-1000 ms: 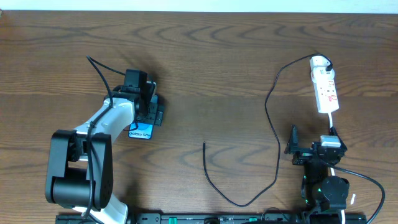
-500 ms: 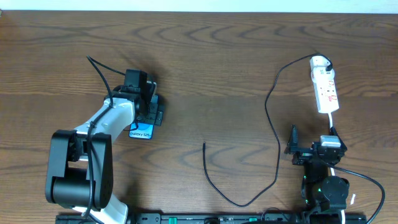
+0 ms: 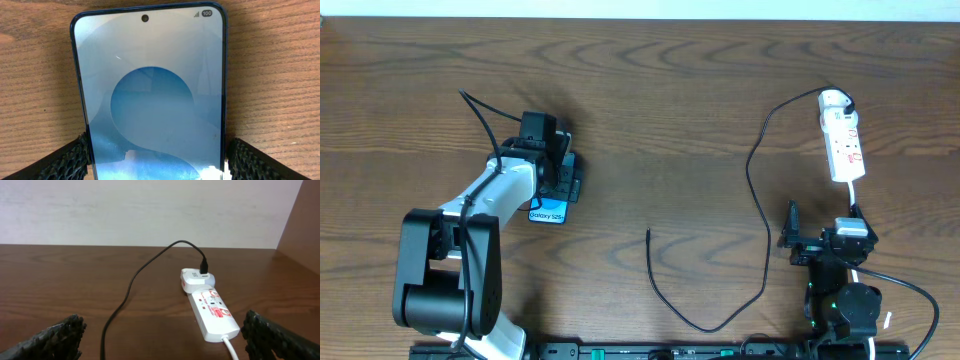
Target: Plug charger to phone and switch on socket
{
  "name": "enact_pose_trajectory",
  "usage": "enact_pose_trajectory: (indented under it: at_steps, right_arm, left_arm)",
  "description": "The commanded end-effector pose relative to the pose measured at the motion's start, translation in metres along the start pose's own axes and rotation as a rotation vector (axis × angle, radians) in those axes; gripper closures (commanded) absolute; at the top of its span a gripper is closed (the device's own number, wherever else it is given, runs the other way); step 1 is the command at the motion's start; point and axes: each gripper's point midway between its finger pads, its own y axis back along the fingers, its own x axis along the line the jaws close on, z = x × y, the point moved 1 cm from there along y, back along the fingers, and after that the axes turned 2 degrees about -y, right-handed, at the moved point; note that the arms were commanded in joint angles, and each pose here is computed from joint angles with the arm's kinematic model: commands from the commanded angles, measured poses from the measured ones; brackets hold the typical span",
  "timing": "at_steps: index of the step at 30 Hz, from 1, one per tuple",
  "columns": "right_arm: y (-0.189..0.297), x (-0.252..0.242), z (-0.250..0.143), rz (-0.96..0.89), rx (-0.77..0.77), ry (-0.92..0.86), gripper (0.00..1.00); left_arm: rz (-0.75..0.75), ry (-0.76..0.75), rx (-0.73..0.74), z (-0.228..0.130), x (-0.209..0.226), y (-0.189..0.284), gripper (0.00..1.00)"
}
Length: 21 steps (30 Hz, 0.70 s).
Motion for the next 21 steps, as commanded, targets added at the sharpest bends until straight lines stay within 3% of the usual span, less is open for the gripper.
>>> enact_pose_trajectory:
  at_steps: [1,21]
  right_arm:
    - [0.0003,-0.0027,0.0,-0.014,-0.002,-0.015,0.01]
    - [0.0003,-0.0027,-0.0001,-0.014,-0.001,-0.015,0.01]
  left_arm:
    - [0.019,-0.014,0.105,-0.0295,0.0019,-0.0153,0.13]
    - [0.015,0.011,0.154,-0.0381,0.0011,-0.0117,0.13]
